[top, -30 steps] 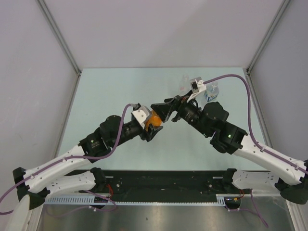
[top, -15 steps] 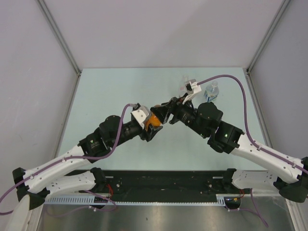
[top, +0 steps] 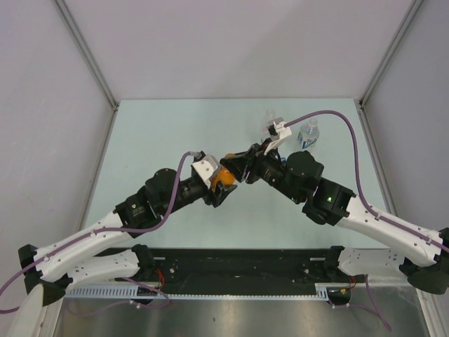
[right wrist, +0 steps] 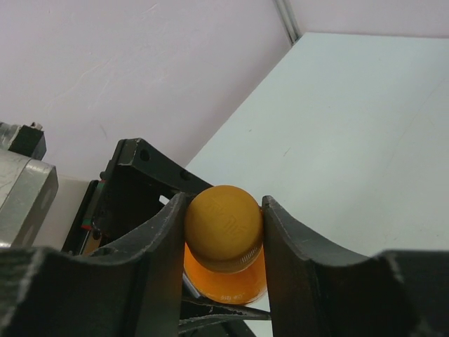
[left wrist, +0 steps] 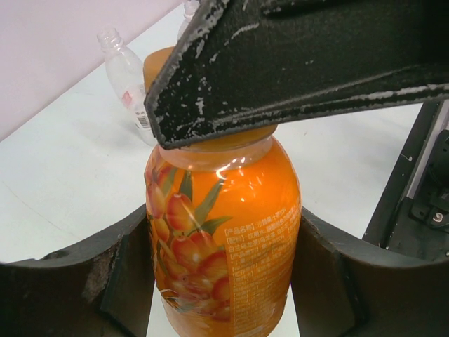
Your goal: Unscrew the bottle caps
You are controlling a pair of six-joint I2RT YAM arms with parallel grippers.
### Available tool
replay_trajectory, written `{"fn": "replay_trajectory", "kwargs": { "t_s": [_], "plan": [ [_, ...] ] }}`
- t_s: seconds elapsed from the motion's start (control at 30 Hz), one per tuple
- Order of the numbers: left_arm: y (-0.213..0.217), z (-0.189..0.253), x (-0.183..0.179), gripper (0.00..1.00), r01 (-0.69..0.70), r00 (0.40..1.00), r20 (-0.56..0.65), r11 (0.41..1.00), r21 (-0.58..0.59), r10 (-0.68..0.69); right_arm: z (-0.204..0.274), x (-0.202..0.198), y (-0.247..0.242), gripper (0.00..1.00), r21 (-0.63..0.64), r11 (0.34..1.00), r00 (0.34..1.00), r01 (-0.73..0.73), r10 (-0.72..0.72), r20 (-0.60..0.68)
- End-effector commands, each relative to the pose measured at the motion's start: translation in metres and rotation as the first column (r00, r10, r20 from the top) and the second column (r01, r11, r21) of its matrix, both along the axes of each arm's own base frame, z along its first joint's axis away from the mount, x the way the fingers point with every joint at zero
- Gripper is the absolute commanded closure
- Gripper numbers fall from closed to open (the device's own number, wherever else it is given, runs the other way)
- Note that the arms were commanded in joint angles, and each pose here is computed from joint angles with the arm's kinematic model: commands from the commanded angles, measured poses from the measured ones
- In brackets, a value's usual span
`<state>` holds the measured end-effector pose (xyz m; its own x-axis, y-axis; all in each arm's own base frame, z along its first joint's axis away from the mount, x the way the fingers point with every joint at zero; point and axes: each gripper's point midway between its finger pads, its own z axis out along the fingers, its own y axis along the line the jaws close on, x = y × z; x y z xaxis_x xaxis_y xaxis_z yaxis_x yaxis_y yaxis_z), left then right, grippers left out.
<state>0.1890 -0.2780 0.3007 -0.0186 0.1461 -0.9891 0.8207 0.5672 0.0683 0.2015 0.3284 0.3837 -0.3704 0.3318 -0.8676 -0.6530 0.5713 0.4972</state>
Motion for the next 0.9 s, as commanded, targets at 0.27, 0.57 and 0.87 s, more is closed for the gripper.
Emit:
{"fn": "replay_trajectory", "kwargs": {
  "t_s": [0.27,0.57,0.87],
  "plan": [
    [-0.018,0.071,-0.066,1.0,0.366,0.931,0.067,0.923,-0.117,-0.36,0.042,-0.031,-0.003,1.0,0.001,0.988,0.971,-0.154,0.151,0.188],
    [-0.008,0.114,-0.151,1.0,0.788,0.574,0.022,0.545,-0.287,-0.818,0.08,-0.133,-0.013,1.0,-0.095,0.792,0.662,-0.604,0.564,0.493],
    [0.003,0.127,-0.179,1.0,0.886,0.363,0.026,0.336,-0.318,-0.932,0.064,-0.198,-0.033,1.0,-0.223,0.502,0.341,-0.836,0.792,0.506]
  ]
}}
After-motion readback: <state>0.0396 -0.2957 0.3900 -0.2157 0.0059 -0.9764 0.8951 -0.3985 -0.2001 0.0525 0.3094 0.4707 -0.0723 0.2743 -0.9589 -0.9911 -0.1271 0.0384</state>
